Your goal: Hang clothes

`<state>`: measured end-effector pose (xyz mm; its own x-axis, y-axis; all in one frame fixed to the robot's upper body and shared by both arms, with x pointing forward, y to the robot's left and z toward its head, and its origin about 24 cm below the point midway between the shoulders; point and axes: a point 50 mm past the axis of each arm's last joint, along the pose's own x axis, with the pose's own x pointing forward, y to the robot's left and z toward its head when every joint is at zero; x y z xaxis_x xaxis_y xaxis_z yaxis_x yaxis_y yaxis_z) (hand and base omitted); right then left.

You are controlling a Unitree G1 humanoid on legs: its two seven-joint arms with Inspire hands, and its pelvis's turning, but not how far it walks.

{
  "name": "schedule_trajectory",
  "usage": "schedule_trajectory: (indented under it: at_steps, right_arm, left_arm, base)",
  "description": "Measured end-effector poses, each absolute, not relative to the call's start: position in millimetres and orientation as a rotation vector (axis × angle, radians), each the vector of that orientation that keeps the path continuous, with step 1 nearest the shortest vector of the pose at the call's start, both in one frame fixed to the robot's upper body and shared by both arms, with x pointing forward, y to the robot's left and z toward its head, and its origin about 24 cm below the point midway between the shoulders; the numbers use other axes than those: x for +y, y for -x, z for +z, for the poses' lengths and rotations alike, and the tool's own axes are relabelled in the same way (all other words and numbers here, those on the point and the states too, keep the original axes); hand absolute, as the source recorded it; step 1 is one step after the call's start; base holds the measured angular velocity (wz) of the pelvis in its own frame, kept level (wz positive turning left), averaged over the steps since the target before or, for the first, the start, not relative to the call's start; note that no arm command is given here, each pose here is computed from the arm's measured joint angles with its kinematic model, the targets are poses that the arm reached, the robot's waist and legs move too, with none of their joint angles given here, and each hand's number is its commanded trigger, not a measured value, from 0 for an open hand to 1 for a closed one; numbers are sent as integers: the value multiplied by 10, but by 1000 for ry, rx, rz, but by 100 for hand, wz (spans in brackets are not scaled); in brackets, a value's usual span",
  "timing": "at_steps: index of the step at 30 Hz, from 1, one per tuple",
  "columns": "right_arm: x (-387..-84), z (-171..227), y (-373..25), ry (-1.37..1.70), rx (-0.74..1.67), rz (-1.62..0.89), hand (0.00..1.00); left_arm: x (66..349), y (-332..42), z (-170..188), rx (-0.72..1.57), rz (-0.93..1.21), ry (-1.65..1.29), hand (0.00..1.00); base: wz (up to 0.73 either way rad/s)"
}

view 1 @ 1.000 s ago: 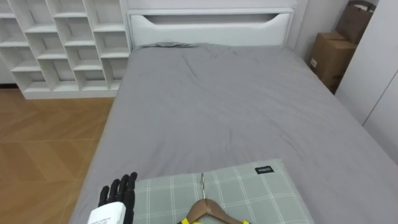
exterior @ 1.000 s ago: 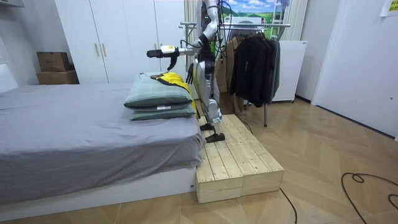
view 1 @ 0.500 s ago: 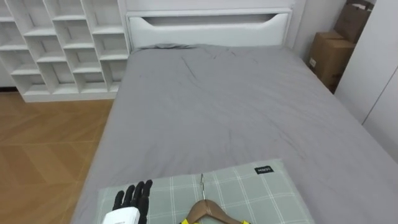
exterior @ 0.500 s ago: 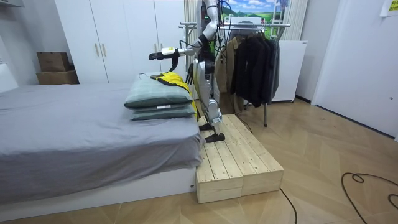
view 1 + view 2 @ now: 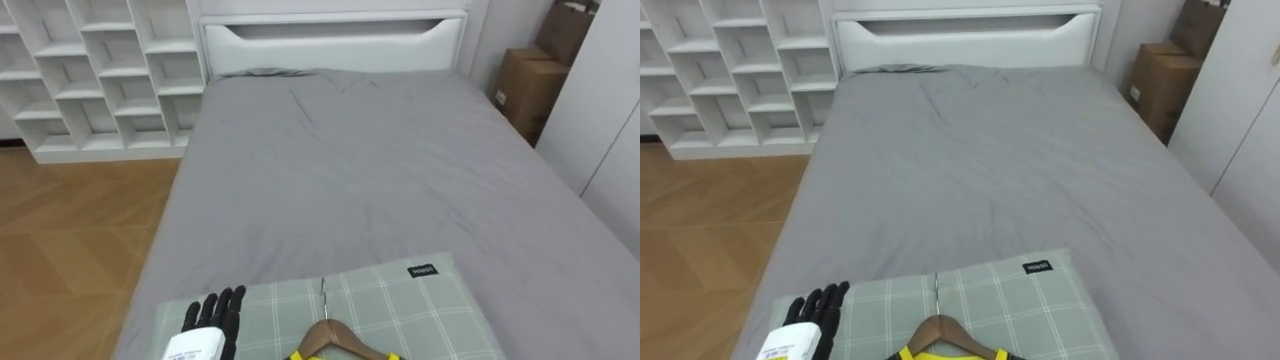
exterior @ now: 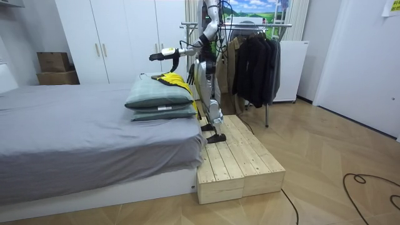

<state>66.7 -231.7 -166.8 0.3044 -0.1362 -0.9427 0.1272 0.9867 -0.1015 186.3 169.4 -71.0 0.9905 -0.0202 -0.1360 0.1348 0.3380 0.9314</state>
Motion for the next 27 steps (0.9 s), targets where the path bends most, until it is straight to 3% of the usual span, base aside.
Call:
schedule_trajectory:
  at_steps: [12, 19, 27]
  right_arm:
    - [-2337, -1666, -659, -26, 1247, -210, 0]
    - [-2340, -1636, -848, 19, 1225, -165, 0]
    - [-2315, -1620, -979, 53, 1224, -129, 0]
  left_arm:
    - [1712, -1995, -669, 97, -73, -1216, 0]
    - [1842, -2391, -450, 48, 68, -1179, 0]
    - [1888, -2514, -547, 151, 98, -1126, 0]
  base:
    - [-1]
    - [-1]
    - [-2]
